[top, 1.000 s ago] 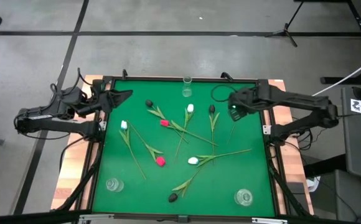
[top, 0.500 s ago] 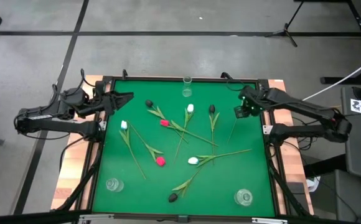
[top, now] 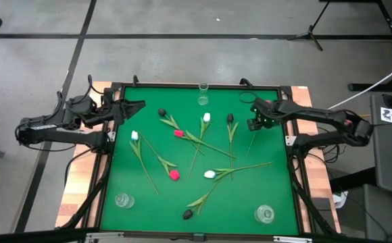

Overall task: Sort flowers into vase by color
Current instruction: Put the top right red tulip into the top transparent vase

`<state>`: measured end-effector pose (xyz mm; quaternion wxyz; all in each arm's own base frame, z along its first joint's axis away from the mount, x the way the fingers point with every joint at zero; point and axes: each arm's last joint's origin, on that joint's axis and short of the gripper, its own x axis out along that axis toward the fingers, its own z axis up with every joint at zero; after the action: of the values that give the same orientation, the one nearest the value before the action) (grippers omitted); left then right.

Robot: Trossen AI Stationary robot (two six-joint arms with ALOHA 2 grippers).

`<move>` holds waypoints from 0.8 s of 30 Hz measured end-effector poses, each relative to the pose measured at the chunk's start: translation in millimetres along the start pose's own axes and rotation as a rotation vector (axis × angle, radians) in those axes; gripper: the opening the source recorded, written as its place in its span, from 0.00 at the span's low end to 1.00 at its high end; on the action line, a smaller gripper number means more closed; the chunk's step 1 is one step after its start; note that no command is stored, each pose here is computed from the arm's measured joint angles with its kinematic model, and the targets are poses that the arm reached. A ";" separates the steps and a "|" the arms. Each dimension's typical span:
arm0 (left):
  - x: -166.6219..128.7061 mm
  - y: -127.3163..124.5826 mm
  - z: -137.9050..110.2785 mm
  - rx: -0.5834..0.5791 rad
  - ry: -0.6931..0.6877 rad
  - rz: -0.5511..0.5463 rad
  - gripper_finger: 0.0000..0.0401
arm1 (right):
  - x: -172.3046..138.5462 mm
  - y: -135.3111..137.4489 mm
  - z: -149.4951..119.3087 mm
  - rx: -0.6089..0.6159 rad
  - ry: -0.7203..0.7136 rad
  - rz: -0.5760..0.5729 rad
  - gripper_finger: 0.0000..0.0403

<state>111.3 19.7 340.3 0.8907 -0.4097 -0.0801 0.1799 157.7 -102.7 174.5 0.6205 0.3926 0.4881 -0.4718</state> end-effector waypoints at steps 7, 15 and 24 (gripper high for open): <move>0.0 1.7 -1.4 -0.011 0.014 0.016 0.68 | 14.3 8.7 7.4 0.031 -0.022 -0.006 0.83; 0.0 1.6 -1.4 -0.015 0.013 0.016 0.68 | 35.1 14.2 9.7 0.067 0.021 -0.068 0.73; 0.0 1.6 -1.4 -0.015 0.012 0.016 0.68 | 38.1 18.0 11.8 0.072 0.028 -0.025 0.60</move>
<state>111.3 19.7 338.2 0.8866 -0.4180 -0.0727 0.1841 180.9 -117.2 140.4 0.5932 0.4150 0.4843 -0.4913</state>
